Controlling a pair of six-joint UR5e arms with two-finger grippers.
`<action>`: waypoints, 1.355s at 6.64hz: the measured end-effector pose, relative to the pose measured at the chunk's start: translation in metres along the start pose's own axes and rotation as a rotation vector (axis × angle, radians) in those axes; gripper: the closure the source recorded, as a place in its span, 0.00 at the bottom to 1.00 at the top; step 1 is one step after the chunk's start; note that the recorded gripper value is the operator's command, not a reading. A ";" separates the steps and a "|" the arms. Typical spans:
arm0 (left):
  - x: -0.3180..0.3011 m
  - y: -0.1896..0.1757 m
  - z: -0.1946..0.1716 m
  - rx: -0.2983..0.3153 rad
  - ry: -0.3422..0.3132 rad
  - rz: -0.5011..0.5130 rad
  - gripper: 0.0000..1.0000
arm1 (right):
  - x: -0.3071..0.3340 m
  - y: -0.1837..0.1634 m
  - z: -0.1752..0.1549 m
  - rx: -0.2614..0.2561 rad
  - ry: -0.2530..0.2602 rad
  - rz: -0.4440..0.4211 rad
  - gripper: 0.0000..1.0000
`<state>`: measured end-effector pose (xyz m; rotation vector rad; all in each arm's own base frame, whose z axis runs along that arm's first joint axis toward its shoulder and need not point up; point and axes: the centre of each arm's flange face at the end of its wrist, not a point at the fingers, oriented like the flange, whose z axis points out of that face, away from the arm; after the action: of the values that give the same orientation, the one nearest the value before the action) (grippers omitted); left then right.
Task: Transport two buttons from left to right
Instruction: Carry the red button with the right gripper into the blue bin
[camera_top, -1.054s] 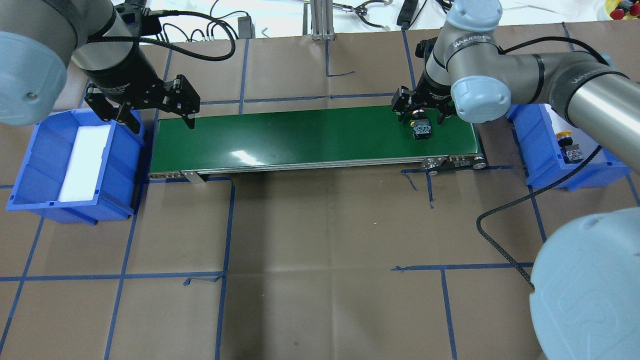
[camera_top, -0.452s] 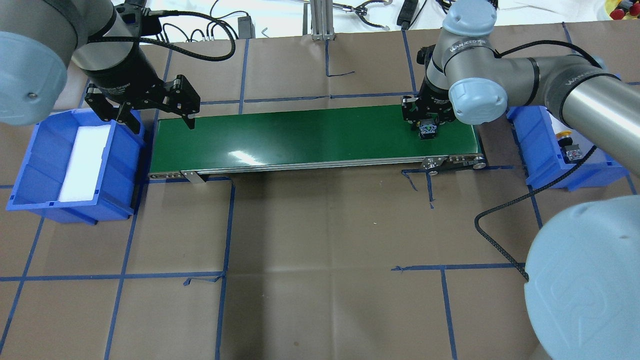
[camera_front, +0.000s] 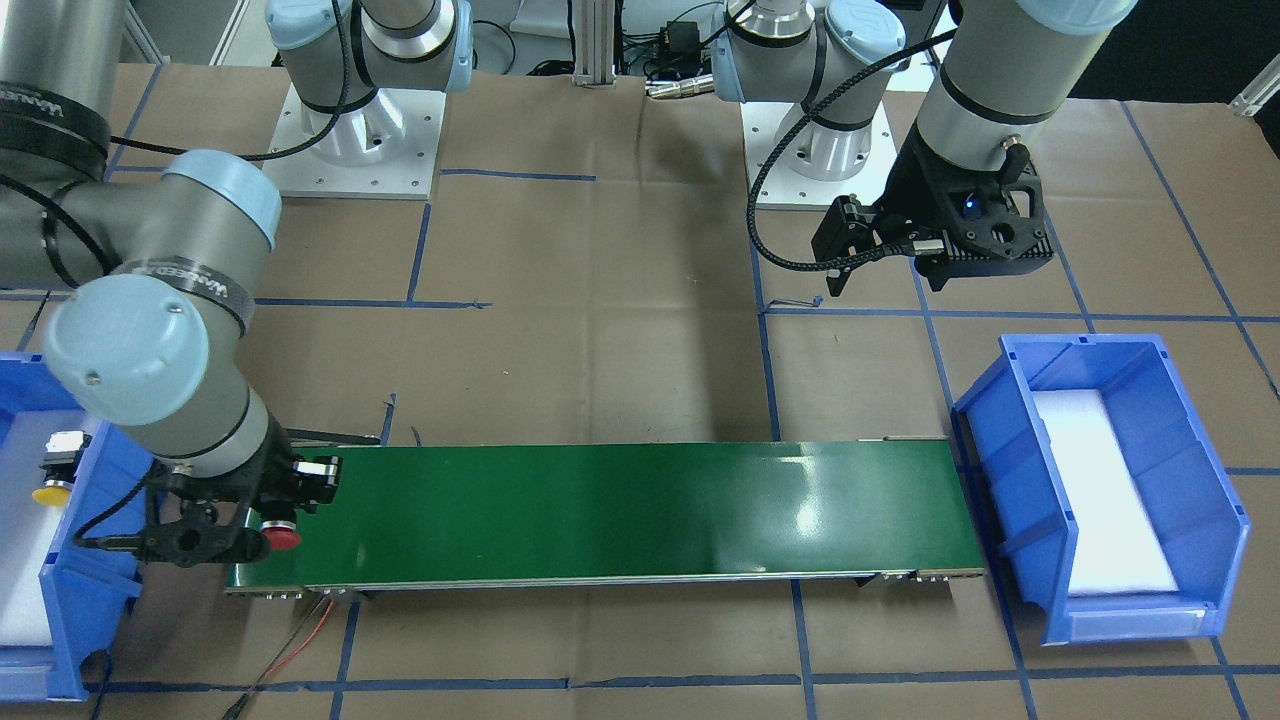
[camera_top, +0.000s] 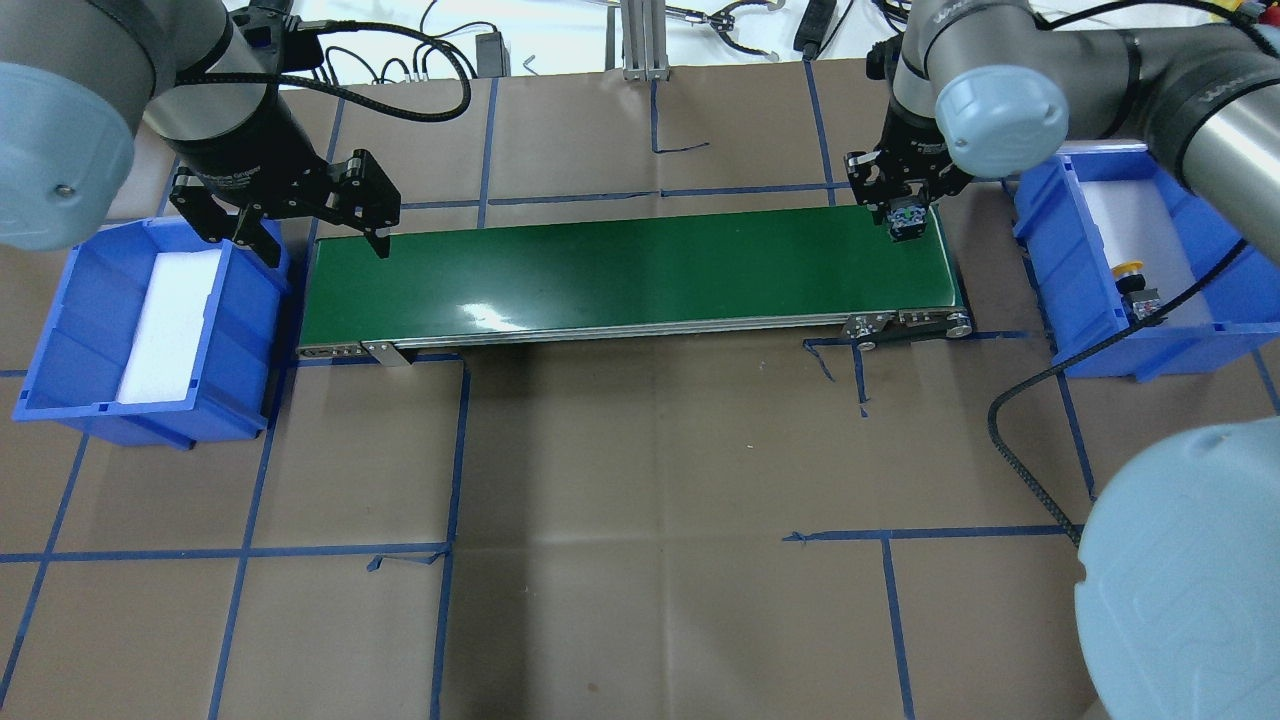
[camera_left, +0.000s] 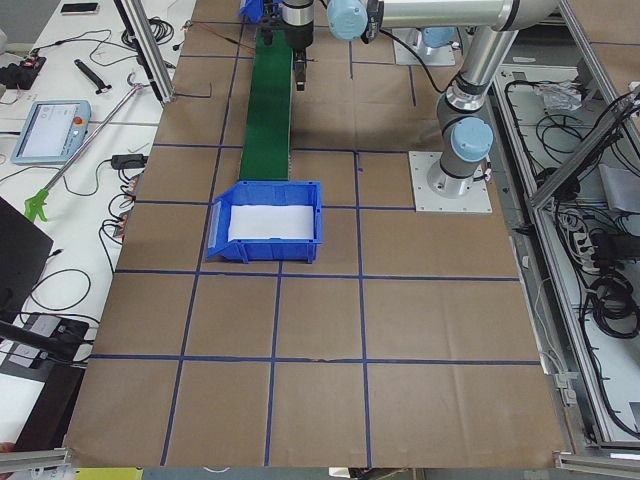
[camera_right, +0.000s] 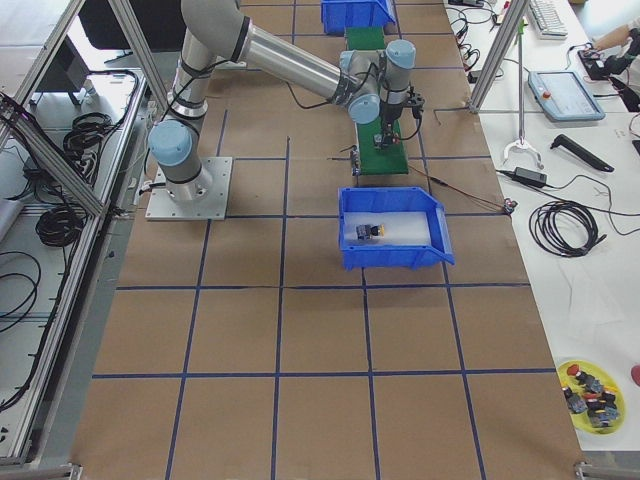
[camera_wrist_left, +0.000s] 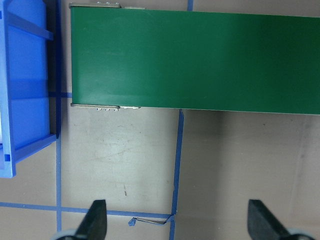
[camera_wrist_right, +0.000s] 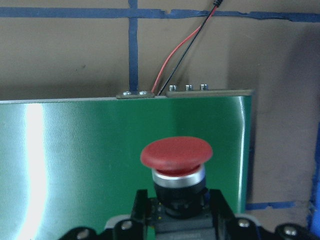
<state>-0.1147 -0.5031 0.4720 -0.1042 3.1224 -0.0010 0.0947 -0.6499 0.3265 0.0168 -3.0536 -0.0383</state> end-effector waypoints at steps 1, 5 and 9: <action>0.000 0.000 0.000 0.000 0.000 0.000 0.00 | 0.038 -0.003 -0.025 -0.001 0.000 -0.007 0.98; 0.000 0.000 0.000 0.000 0.000 0.000 0.00 | 0.245 0.000 -0.041 0.017 -0.010 0.035 0.97; 0.000 0.000 0.000 0.000 0.000 0.000 0.00 | 0.296 -0.027 0.038 0.036 -0.016 0.010 0.97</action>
<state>-0.1147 -0.5036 0.4722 -0.1042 3.1224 -0.0015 -0.2030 -0.6794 0.3142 0.0042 -3.0700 0.0179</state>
